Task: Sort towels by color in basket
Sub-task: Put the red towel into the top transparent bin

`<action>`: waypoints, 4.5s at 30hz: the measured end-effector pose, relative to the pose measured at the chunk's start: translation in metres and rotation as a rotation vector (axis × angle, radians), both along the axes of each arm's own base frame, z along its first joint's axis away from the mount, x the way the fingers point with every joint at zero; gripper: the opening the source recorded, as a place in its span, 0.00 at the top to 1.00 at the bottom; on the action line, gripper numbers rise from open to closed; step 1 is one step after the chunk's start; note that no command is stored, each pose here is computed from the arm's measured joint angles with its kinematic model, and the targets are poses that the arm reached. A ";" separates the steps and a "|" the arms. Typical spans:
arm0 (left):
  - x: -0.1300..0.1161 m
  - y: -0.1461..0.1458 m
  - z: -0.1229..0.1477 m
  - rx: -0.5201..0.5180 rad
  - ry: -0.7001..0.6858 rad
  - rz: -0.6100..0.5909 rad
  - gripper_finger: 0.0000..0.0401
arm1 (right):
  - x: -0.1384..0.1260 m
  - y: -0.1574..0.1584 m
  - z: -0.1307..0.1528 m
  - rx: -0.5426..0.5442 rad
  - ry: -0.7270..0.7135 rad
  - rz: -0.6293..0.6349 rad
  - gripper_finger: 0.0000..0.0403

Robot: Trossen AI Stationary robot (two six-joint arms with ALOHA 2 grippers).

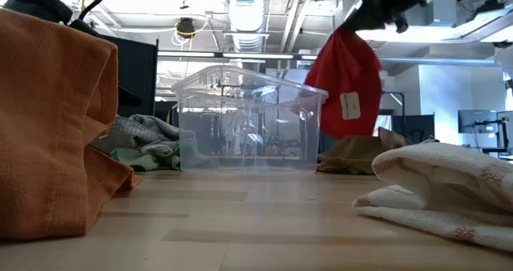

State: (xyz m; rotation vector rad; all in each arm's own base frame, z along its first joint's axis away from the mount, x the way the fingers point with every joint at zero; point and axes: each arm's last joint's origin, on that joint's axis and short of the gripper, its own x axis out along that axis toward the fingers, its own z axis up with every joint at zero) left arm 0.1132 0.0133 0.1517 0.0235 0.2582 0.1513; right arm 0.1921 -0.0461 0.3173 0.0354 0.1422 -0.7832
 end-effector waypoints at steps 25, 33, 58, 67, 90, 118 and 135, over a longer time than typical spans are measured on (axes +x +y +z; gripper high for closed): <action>0.000 0.000 0.000 0.000 0.000 0.000 0.60 | 0.005 0.030 0.040 -0.255 -0.279 0.271 0.95; 0.000 0.000 0.000 0.000 0.000 0.000 0.60 | 0.010 0.032 0.047 -0.305 -0.372 0.322 0.95; 0.000 0.000 0.000 0.000 0.000 0.001 0.60 | 0.106 0.009 0.036 -0.330 -0.322 0.401 0.95; 0.000 0.000 0.000 0.000 0.000 0.000 0.60 | 0.111 0.008 0.022 -0.245 -0.204 0.418 0.95; 0.000 0.000 0.000 0.000 -0.001 0.001 0.60 | 0.110 -0.004 -0.007 -0.014 -0.003 0.380 0.95; 0.000 0.000 0.000 0.000 0.000 0.000 0.60 | 0.120 -0.009 -0.031 0.091 0.070 0.377 0.94; 0.000 0.000 0.000 0.000 0.001 0.001 0.60 | 0.148 -0.028 -0.079 0.205 0.122 0.417 0.94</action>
